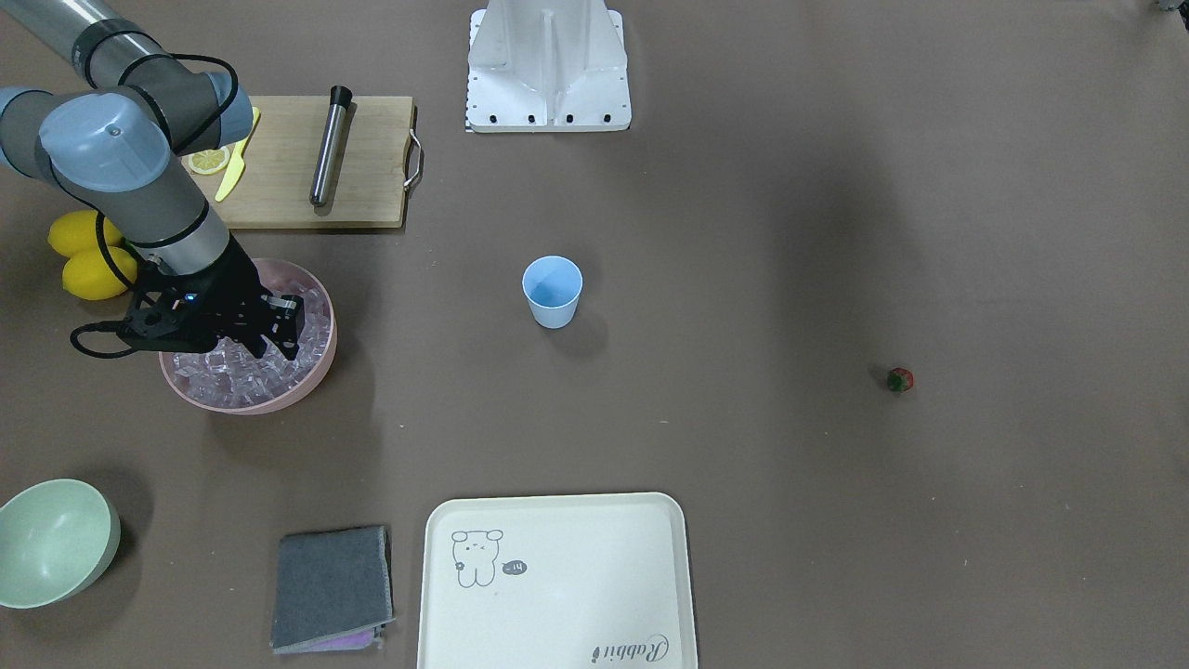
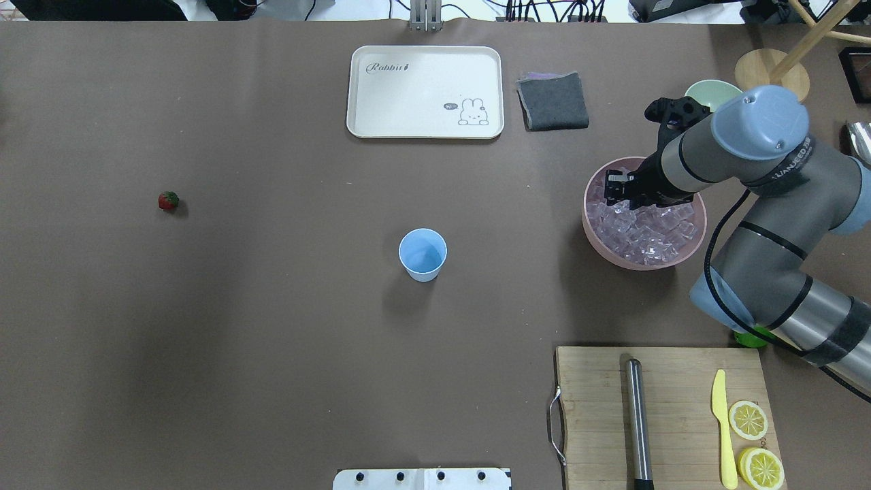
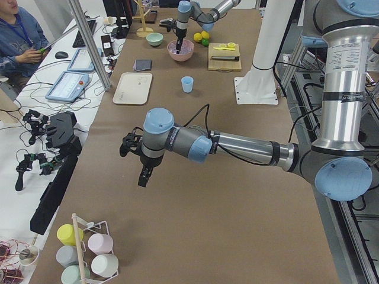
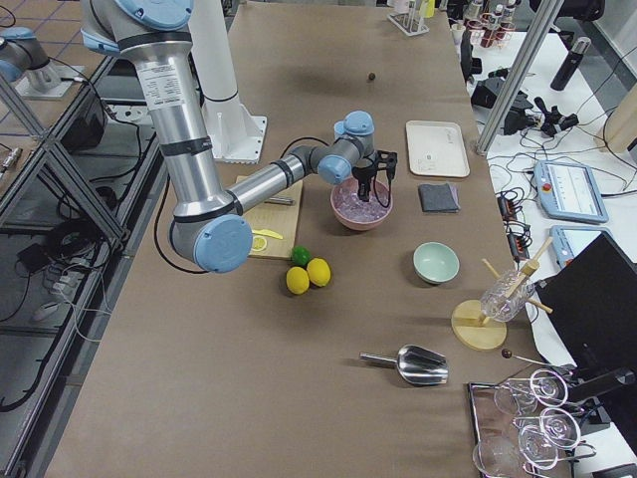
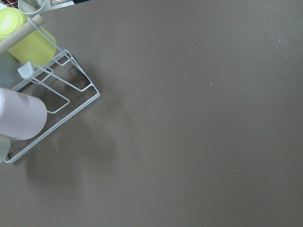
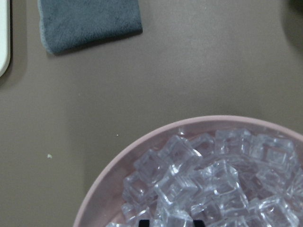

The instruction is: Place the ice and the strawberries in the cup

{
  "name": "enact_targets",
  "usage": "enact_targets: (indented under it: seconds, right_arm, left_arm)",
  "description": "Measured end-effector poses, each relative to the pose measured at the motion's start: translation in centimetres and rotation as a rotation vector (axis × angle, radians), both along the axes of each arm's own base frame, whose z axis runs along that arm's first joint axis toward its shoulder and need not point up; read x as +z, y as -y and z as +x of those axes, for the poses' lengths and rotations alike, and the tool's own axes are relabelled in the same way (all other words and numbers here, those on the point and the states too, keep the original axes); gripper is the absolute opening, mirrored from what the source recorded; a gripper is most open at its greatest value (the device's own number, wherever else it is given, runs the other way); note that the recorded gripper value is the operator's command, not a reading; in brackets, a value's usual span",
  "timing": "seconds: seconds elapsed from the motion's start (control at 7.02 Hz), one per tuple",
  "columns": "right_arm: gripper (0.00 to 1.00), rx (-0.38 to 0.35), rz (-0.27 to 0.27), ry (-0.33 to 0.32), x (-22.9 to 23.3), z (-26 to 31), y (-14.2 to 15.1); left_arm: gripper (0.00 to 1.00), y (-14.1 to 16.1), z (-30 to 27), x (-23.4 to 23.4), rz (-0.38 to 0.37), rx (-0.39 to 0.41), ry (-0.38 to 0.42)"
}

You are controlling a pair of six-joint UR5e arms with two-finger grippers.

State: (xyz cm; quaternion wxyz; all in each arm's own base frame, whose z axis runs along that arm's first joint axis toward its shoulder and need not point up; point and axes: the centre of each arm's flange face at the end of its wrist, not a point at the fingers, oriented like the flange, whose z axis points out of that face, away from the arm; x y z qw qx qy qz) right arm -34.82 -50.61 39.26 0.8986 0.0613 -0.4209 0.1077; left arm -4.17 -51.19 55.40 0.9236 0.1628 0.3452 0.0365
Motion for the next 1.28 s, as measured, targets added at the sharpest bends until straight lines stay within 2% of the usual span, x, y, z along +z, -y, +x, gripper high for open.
enact_targets:
  seconds: [0.28, 0.43, 0.57, 1.0, 1.28]
  right_arm:
    - [0.00, 0.030, 0.004, 0.011, -0.5, 2.3, 1.0]
    - [0.31, 0.038, 0.004, 0.011, -0.4, 2.8, 1.1]
    - [0.99, 0.040, 0.004, 0.011, -0.4, 2.8, 1.1]
    - [1.00, 0.042, 0.007, 0.009, -0.5, 2.3, 0.9]
    - [0.90, 0.041, 0.010, -0.016, 0.3, 1.1, 0.3]
  left_arm:
    - [0.98, 0.3, 0.6, -0.4, -0.002, 0.002, -0.004]
    - [0.98, 0.4, 0.7, -0.5, -0.002, 0.002, -0.005]
    - [0.98, 0.5, 0.8, -0.6, -0.001, 0.002, -0.005]
    - [0.98, 0.6, 0.9, -0.6, -0.001, 0.002, -0.005]
    - [0.98, 0.6, 0.9, -0.6, -0.001, 0.002, -0.005]
